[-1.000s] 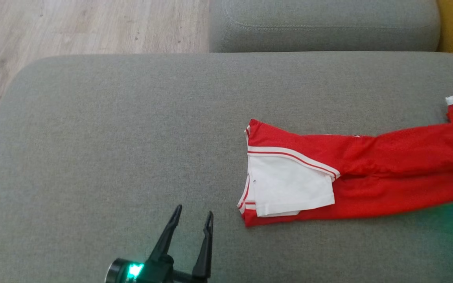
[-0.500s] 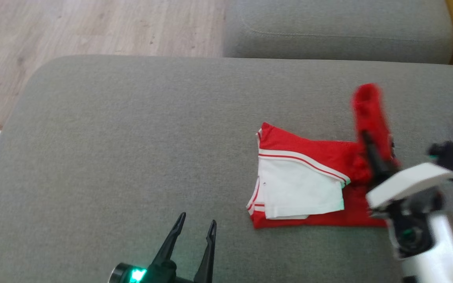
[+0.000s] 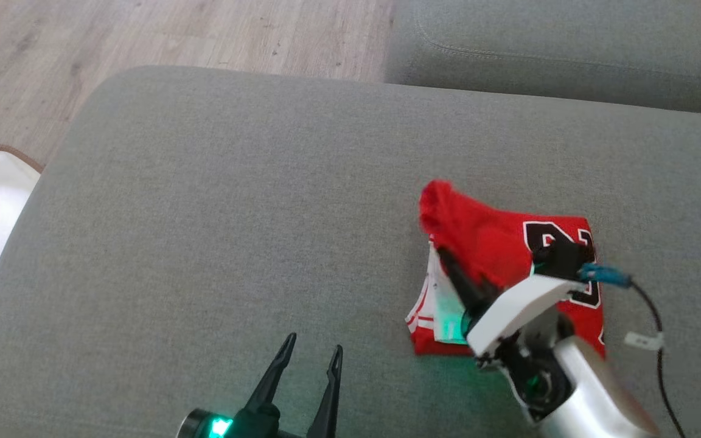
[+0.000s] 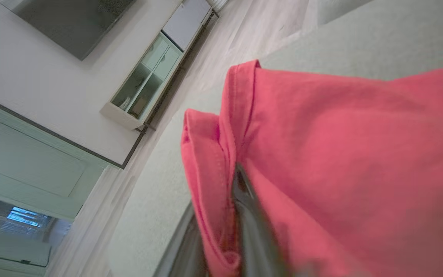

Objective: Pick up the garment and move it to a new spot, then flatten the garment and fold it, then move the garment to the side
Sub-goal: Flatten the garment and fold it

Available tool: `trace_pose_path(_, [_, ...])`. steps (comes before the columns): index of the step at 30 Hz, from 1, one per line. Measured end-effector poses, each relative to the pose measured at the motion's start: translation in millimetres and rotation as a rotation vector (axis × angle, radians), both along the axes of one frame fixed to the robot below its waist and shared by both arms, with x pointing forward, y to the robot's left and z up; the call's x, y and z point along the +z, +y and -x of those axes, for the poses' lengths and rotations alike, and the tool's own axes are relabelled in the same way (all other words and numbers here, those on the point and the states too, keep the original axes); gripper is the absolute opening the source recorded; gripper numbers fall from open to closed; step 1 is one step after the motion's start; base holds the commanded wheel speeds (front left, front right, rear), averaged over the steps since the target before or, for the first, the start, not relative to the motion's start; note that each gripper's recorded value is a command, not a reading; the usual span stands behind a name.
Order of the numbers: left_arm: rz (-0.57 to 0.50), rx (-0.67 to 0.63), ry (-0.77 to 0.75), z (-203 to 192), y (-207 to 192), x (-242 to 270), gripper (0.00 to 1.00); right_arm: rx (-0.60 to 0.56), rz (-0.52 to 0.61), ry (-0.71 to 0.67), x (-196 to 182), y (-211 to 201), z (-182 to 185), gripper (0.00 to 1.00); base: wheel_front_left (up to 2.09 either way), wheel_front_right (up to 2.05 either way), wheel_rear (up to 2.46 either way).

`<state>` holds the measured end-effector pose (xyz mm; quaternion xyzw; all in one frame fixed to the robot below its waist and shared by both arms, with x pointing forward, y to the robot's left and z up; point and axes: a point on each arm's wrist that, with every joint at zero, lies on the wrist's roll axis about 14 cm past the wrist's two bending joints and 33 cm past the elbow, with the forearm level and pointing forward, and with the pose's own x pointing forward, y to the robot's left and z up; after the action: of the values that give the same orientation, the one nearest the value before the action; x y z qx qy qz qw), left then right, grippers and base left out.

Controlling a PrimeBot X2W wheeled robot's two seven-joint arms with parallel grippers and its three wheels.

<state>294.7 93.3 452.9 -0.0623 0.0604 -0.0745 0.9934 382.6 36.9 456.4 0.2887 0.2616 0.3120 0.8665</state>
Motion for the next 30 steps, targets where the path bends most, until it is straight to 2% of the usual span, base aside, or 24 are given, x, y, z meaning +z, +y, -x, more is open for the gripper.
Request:
trace_pose_path(1, [0.0,0.003,-0.001,0,1,0,1.0,0.01,0.001,0.013,-4,4,4,1.0,0.0,0.0,0.0])
trace_pose_path(6, [-0.007,0.006,-0.009,-1,2,2,1.0,0.004,0.009,-0.008,-7,6,8,1.0,0.0,0.0,0.0])
trace_pose_path(9, [-0.011,-0.004,-0.022,-3,0,5,1.0,-0.043,0.004,-0.082,4,-1,3,1.0,0.0,0.0,0.0])
trace_pose_path(10, [-0.016,-0.002,-0.028,-4,0,6,1.0,-0.059,0.013,-0.128,10,-6,0,1.0,0.0,0.0,0.0])
trace_pose_path(11, [-0.015,0.009,-0.044,-6,3,11,1.0,-0.088,0.044,-0.247,27,-17,-6,1.0,0.0,0.0,0.0])
trace_pose_path(13, [-0.01,0.028,-0.057,-8,7,15,1.0,-0.128,0.099,-0.378,43,-38,-12,1.0,0.0,0.0,0.0])
trace_pose_path(14, [-0.01,0.028,-0.057,-8,7,15,1.0,-0.128,0.099,-0.378,43,-38,-12,1.0,0.0,0.0,0.0])
trace_pose_path(17, [-0.004,0.044,-0.071,-6,9,20,1.0,-0.208,0.176,-0.537,62,-78,-15,1.0,0.0,0.0,0.0])
trace_pose_path(19, [0.0,0.057,-0.078,-4,11,21,1.0,-0.255,0.219,-0.593,65,-100,-8,1.0,0.0,0.0,0.0])
trace_pose_path(24, [-0.004,0.052,-0.126,-5,11,35,1.0,-0.385,0.321,-0.624,57,-155,20,1.0,0.0,0.0,0.0])
trace_pose_path(30, [0.012,0.021,-0.171,-5,5,48,1.0,-0.479,0.463,-0.564,28,-200,59,1.0,0.0,0.0,0.0])
